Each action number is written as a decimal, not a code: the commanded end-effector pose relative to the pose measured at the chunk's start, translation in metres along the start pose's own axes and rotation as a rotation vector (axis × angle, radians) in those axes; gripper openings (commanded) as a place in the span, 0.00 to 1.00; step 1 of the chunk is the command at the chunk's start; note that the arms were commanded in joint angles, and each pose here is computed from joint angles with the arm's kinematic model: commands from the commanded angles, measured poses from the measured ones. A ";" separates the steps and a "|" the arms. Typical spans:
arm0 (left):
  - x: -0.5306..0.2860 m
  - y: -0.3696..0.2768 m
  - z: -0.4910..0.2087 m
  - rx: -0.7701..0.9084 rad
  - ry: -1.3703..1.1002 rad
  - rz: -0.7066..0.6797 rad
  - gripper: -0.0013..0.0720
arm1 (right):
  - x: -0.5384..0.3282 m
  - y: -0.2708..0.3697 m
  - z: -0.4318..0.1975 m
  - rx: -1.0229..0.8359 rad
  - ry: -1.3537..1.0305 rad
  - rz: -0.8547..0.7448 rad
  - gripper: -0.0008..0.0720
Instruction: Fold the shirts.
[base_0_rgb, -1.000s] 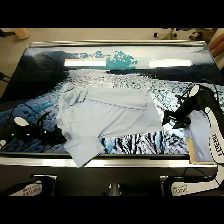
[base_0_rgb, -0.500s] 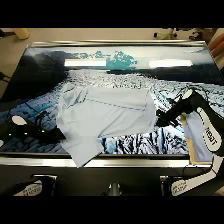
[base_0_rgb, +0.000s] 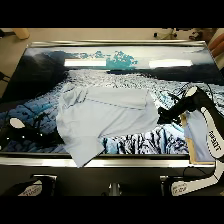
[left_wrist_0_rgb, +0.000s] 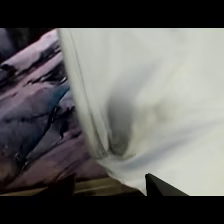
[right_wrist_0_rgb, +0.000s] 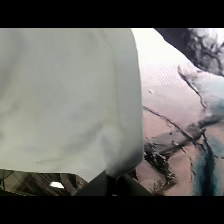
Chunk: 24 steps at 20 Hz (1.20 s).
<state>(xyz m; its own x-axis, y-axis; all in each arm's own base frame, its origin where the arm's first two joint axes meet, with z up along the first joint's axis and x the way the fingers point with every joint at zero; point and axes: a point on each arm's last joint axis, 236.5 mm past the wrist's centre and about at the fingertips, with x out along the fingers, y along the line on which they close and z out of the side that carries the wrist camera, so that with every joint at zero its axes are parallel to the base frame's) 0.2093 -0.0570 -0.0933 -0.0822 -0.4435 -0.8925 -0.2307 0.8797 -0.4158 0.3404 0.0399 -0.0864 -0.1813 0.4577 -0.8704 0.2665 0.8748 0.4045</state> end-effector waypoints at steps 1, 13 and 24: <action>0.017 -0.004 0.013 -0.040 -0.064 -0.021 0.74 | -0.006 0.007 -0.011 -0.004 0.029 0.014 0.04; -0.441 -0.206 0.047 0.532 -1.330 -0.053 0.04 | -0.358 0.153 -0.048 -0.482 -1.074 -0.070 0.04; -0.634 -0.265 -0.147 0.563 -1.958 -0.132 0.04 | -0.515 0.168 -0.279 -0.467 -1.755 -0.163 0.04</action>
<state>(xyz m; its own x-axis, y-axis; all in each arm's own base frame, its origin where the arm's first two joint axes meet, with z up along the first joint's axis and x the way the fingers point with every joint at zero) 0.1897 -0.0330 0.5980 0.9430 -0.0989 0.3178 0.1460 0.9810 -0.1278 0.2288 0.0031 0.5136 1.0000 0.0073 -0.0066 -0.0068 0.9974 0.0717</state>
